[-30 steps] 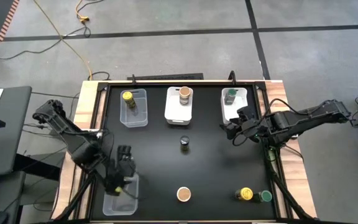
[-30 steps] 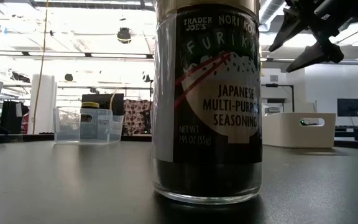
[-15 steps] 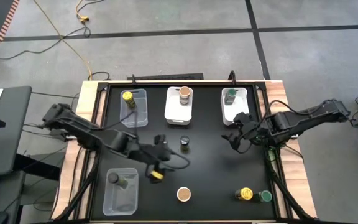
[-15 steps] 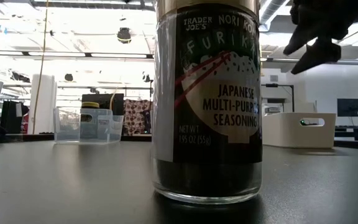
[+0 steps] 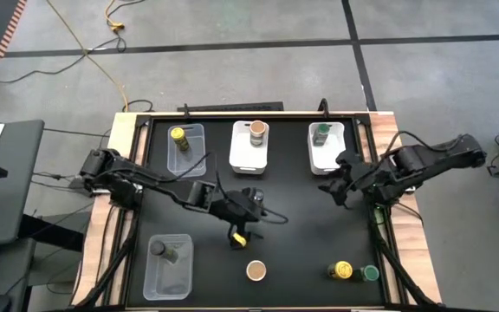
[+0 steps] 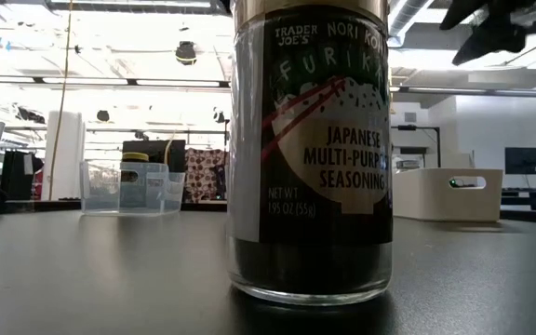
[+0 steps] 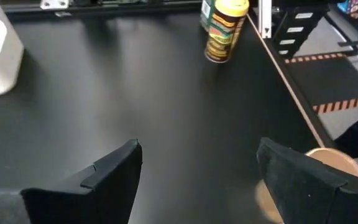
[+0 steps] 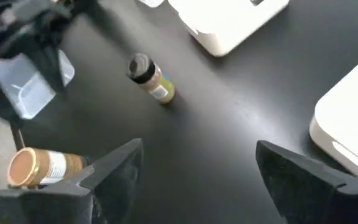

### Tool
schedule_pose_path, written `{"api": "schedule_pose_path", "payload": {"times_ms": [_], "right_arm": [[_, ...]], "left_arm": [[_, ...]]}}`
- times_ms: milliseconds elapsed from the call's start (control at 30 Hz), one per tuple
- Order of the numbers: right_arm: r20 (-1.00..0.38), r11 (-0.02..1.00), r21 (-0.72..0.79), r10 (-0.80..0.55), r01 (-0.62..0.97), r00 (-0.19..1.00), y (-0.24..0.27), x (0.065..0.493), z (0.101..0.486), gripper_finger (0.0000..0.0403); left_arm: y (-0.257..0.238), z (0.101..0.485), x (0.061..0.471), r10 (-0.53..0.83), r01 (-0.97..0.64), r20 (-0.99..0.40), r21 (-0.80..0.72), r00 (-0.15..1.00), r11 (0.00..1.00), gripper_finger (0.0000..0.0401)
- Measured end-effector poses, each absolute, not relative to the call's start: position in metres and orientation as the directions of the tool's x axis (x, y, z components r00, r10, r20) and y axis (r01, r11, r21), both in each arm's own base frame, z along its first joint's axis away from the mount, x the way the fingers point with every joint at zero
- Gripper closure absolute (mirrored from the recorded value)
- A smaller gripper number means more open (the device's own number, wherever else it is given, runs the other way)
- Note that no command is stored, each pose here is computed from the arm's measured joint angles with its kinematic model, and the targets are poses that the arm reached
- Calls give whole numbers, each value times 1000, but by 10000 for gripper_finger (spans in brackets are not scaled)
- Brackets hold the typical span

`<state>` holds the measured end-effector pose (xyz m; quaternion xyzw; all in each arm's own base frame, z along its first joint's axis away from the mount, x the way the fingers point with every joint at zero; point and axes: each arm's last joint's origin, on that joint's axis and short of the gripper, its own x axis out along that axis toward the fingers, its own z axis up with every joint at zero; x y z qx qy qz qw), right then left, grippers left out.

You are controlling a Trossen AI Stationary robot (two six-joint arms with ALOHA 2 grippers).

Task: Sort spices by type
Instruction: Put the yellow spice bottle into the top transparent bin

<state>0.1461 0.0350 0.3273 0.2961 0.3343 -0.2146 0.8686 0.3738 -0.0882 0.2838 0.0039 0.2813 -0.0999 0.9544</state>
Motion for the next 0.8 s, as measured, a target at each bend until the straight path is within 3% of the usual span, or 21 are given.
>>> {"api": "schedule_pose_path", "payload": {"times_ms": [200,467,800], "right_arm": [[-817,656,312,-185,687,547,52,159,333,66],[-897,468,267,-200,843,395,88,194,324,66],[-964,222,253,-21,941,264,142,217,325,66]], "left_arm": [[-64,285,348,-201,217,-572,-41,795,975,95],[-45,276,261,-172,155,-381,-76,908,985,95],[-35,279,198,-159,141,-270,-82,950,987,95]]}}
